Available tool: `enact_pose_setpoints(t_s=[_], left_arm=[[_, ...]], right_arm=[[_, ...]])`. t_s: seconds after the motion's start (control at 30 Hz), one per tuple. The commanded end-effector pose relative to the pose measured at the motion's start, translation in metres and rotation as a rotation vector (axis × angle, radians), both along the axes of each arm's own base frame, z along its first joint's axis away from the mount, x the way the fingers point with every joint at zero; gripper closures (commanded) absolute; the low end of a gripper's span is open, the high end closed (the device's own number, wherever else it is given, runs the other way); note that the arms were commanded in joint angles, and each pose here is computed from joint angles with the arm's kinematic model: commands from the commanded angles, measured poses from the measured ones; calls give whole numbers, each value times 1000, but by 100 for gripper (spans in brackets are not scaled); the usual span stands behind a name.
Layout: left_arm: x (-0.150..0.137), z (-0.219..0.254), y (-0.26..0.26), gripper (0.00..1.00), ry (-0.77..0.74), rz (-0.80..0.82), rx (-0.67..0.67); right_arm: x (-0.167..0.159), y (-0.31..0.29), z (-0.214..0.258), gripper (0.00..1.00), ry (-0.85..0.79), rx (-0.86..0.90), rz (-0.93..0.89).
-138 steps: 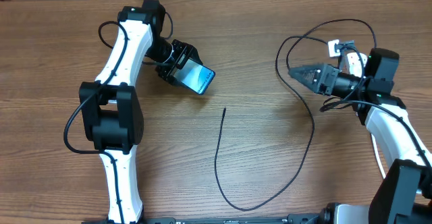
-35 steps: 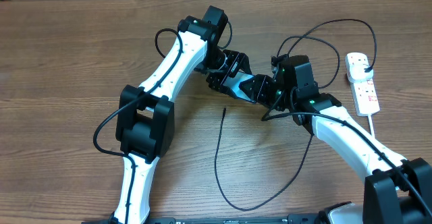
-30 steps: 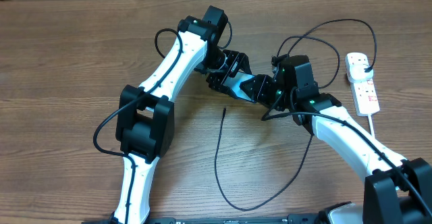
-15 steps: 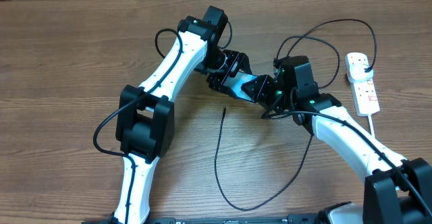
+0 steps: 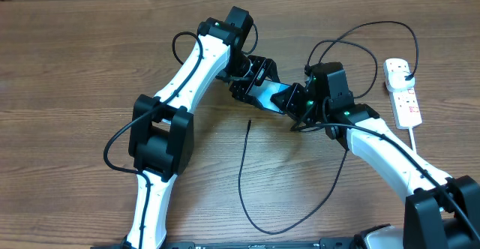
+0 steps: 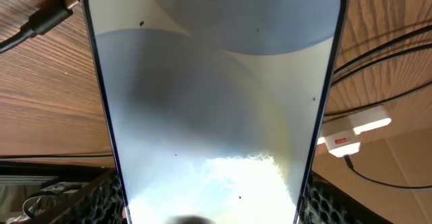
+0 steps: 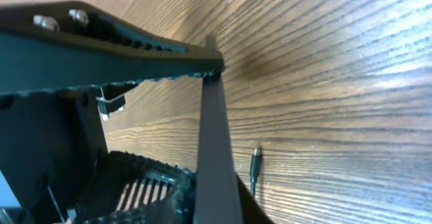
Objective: Plug charger to phone and switch on socket
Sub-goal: 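Close the right gripper on the phone's edge beside the left gripper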
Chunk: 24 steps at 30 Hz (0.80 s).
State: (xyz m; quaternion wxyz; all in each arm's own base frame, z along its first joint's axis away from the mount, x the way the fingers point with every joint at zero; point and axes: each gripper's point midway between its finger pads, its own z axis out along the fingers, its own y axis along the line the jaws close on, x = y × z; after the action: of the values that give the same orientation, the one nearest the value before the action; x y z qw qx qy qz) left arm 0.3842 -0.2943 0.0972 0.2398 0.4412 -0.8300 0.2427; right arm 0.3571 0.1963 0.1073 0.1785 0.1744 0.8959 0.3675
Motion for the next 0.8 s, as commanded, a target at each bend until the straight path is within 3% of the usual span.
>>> enact_pose_setpoints(t_s=[0.0,0.27,0.67,0.77], left_arm=[[-1,35,-9,96,-36,1,-67],[-1,34,-9,96,-36,1,-67],[-1,34,-9,95,-35,1,-67],[-1,34,-9,70,-35,1,-66]], right_arm=[[5,3,7,89,-23,2,4],[5,3,7,96,-23,2,3],[5,3,7,96,-23,2,3],[5,3,7,96,-23,1,3]])
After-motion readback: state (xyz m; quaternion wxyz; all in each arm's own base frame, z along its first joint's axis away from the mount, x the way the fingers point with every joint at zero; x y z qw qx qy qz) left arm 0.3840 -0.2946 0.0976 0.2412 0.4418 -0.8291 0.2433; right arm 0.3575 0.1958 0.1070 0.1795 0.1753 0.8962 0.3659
